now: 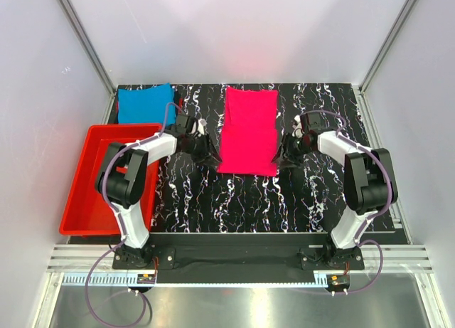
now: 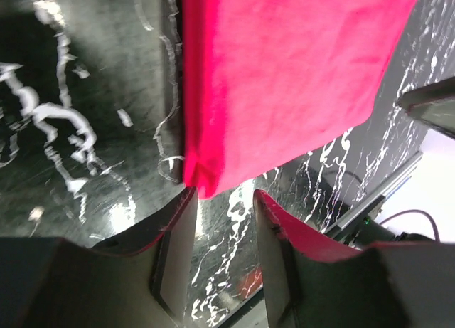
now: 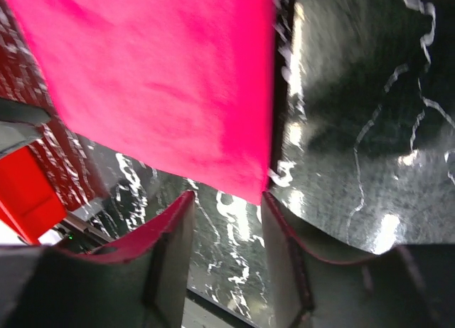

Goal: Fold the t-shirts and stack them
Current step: Fold the tshirt

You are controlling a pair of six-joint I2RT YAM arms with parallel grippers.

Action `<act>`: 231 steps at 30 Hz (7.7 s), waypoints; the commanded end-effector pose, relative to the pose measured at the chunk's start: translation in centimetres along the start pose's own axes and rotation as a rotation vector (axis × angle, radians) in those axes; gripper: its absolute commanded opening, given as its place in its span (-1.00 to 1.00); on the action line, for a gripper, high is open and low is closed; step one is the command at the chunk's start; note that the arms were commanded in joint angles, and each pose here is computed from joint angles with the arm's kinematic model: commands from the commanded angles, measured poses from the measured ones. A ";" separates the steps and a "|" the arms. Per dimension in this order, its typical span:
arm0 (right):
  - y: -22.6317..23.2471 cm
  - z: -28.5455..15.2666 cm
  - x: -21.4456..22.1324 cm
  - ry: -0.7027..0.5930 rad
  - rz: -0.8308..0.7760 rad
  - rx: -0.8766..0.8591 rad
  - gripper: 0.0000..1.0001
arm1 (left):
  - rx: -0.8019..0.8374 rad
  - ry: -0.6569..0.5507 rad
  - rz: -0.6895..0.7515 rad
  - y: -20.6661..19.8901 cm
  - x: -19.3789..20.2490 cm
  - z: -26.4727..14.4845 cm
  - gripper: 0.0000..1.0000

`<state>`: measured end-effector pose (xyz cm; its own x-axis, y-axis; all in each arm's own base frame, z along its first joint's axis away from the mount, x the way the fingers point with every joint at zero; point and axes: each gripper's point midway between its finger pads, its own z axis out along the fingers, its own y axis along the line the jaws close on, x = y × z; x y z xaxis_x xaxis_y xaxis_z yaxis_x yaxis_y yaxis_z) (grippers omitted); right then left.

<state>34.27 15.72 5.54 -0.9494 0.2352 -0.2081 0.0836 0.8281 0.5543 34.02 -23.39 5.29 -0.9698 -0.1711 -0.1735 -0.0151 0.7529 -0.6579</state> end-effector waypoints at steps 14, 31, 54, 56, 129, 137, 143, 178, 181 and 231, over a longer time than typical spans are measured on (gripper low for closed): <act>-3.6 3.4 4.6 0.066 0.079 0.019 0.15 | -0.157 0.040 -0.016 5.1 2.8 3.0 -0.34; -3.6 3.7 5.0 0.056 0.082 -0.009 -0.09 | -0.144 0.030 -0.025 4.3 3.1 1.9 -0.16; -3.5 -0.6 7.7 0.043 0.111 0.048 -1.00 | 0.013 0.097 -0.006 -0.3 9.1 1.1 -1.00; -3.6 -1.7 8.4 0.029 0.117 0.066 -1.00 | -0.006 0.093 0.003 -0.2 10.3 0.7 -1.00; 8.6 4.3 -26.4 -0.436 -0.119 -0.211 -0.44 | 0.274 -0.522 0.196 -6.5 -30.2 -2.4 -0.39; 8.1 1.9 -25.5 -0.478 -0.114 -0.171 0.29 | 0.199 -0.482 0.194 -3.9 -28.5 -3.2 -0.14; 7.7 1.6 -19.5 -0.328 -0.125 -0.211 0.26 | 0.126 -0.423 0.239 -3.9 -22.2 -3.7 -0.24; 7.1 2.6 -14.0 -0.145 -0.079 -0.352 -0.40 | 0.186 -0.305 0.315 -9.4 -18.0 -2.3 -0.40; 8.2 4.0 -16.4 -0.148 -0.087 -0.424 -0.44 | 0.235 -0.249 0.327 -8.9 -19.3 0.8 -0.41; 3.6 8.5 -6.0 -0.006 -0.104 -0.159 -0.52 | 0.205 -0.215 0.227 -3.7 -7.5 1.7 -0.47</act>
<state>46.01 24.13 2.33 -0.9399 0.1899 -0.2839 -0.0884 0.6676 0.7393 42.82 -26.18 4.13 -0.9134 -0.1500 -0.3785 0.2078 0.6278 -0.7501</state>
